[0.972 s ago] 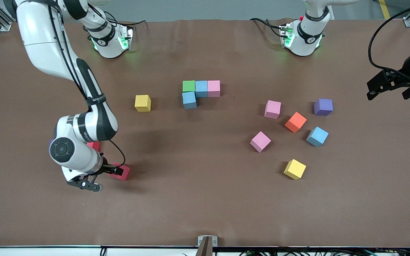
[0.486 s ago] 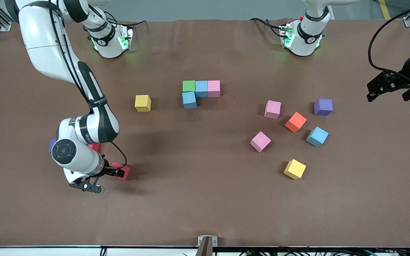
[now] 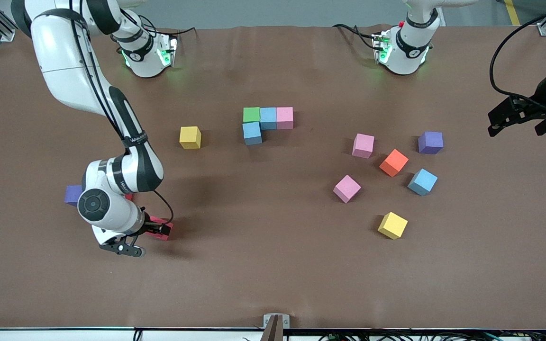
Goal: Arrange 11 blocks into digit 3
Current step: 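Grasp the red cube with the right gripper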
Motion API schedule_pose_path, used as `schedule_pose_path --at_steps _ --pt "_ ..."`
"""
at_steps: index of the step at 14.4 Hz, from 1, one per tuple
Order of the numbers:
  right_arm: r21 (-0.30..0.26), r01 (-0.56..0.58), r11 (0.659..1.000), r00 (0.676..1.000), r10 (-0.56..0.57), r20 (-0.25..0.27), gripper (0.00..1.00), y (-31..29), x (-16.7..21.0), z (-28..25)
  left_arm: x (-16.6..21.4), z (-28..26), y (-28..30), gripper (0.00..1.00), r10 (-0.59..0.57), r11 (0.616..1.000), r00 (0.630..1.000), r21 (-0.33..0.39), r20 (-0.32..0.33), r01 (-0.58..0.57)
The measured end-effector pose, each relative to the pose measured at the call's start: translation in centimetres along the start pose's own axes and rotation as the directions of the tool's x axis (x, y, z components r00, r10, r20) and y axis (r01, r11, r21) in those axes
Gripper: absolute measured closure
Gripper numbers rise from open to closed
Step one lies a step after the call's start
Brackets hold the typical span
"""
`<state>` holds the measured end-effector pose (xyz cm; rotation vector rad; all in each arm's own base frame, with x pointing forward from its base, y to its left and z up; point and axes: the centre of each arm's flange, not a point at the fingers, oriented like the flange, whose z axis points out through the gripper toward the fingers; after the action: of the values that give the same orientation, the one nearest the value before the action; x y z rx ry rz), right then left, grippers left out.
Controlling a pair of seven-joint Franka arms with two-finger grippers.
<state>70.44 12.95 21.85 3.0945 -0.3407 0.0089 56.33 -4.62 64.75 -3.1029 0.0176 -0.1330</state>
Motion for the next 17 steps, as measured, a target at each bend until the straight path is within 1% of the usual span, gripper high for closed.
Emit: schedule_pose_path --at_steps 2,3,4,5,7,8,9,10,11,13,14,17 --pt "0.003 0.004 1.0 1.0 -0.004 -0.007 0.01 -0.2 0.0 0.4 0.3 0.4 0.0 0.0 0.0 1.0 1.0 -0.001 -0.001 0.0" --pt "0.004 0.008 1.0 1.0 -0.008 -0.01 0.04 -0.3 0.1 0.6 0.5 0.5 0.0 0.0 0.0 1.0 1.0 -0.001 -0.003 0.0" --pt "0.004 0.01 1.0 1.0 -0.01 -0.011 0.12 -0.4 0.0 0.8 0.6 0.7 0.0 0.0 0.0 1.0 1.0 -0.001 -0.004 0.0" --pt "0.003 0.013 1.0 1.0 -0.013 -0.011 0.12 -0.6 0.0 0.9 0.8 0.9 0.1 0.0 0.001 1.0 1.0 -0.002 -0.007 -0.001" --pt "0.002 0.016 1.0 1.0 -0.016 -0.009 0.26 -0.8 0.0 1.2 1.1 1.3 0.2 0.0 0.003 1.0 1.0 -0.002 -0.007 -0.003" --pt "0.002 0.018 1.0 1.0 -0.018 -0.009 0.26 -0.8 0.0 1.2 1.2 1.6 0.3 0.0 0.005 1.0 1.0 -0.003 -0.004 -0.005" --pt "0.003 0.02 1.0 1.0 -0.02 -0.011 0.36 -0.8 0.0 1.1 1.3 1.9 0.4 0.0 0.006 1.0 1.0 -0.003 0.0 -0.006" --pt "0.004 0.022 1.0 1.0 -0.022 -0.015 0.42 -0.9 0.1 0.9 1.4 2.1 0.4 0.0 0.006 1.0 1.0 -0.003 0.003 -0.006" --pt "0.006 0.024 1.0 1.0 -0.024 -0.017 0.42 -1.1 0.1 0.8 1.5 2.2 0.4 0.0 0.006 1.0 1.0 -0.003 0.004 -0.006" --pt "0.014 0.041 0.999 0.999 -0.04 -0.027 0.48 -2.2 0.0 0.1 1.5 2.1 0.5 0.0 0.007 1.0 1.0 -0.003 0.002 -0.007" --pt "0.017 0.058 0.998 0.998 -0.057 -0.027 0.48 -3.4 -0.4 -0.2 1.5 2.0 0.6 0.0 0.009 1.0 1.0 -0.003 0.001 -0.009" --pt "0.011 0.137 0.991 0.991 -0.137 -0.002 0.48 -8.6 -3.1 -1.4 1.5 1.9 0.8 0.0 0.012 1.0 1.0 -0.004 -0.001 -0.012"
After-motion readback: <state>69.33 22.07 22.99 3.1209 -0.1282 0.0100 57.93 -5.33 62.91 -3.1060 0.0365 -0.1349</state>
